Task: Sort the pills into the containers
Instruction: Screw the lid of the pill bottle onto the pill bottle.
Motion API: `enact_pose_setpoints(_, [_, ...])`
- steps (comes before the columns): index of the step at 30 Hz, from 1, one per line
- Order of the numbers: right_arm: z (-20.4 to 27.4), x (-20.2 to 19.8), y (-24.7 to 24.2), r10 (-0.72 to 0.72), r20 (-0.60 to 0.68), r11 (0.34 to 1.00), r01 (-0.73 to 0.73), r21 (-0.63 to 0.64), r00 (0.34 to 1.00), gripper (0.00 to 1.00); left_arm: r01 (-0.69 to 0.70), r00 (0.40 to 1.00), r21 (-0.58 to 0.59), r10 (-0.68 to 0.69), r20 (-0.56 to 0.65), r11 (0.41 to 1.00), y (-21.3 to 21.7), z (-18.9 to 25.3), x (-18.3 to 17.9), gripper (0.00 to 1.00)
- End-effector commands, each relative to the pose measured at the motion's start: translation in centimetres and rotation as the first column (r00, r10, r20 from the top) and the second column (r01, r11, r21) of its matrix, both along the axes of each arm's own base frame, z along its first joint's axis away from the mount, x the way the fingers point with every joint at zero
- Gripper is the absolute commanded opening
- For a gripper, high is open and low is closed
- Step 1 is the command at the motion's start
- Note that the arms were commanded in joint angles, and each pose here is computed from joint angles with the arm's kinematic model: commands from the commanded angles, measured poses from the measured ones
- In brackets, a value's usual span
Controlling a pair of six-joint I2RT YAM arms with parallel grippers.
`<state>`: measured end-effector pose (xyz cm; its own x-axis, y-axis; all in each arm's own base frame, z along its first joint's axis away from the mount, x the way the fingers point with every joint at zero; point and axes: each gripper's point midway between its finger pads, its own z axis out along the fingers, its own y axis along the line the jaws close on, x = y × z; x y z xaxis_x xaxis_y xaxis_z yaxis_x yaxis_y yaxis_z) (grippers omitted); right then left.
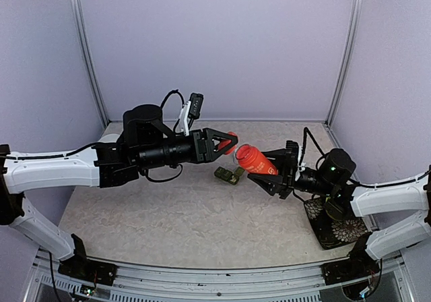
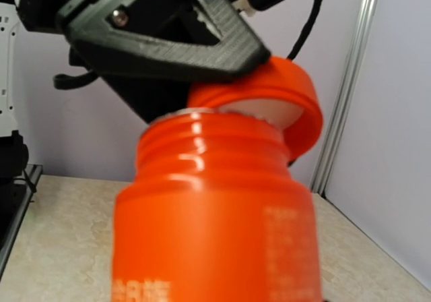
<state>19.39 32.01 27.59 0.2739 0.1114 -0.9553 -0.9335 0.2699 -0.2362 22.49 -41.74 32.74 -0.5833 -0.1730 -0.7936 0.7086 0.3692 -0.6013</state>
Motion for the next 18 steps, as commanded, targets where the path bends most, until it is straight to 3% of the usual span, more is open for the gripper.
enact_pose_setpoints(1, [1.4, 0.4, 0.3, -0.028, 0.026, 0.999, 0.027, 0.023, 0.999, 0.29, -0.007, 1.000, -0.017, 0.007, 0.020, 1.000, -1.1, 1.5, 0.0, 0.47])
enact_pose_setpoints(18, [1.3, 1.1, 0.5, -0.065, 0.038, 0.998, 0.064, 0.004, 0.997, 0.29, 0.077, 0.997, -0.010, -0.078, -0.027, 0.997, -3.4, 0.4, -1.2, 0.47])
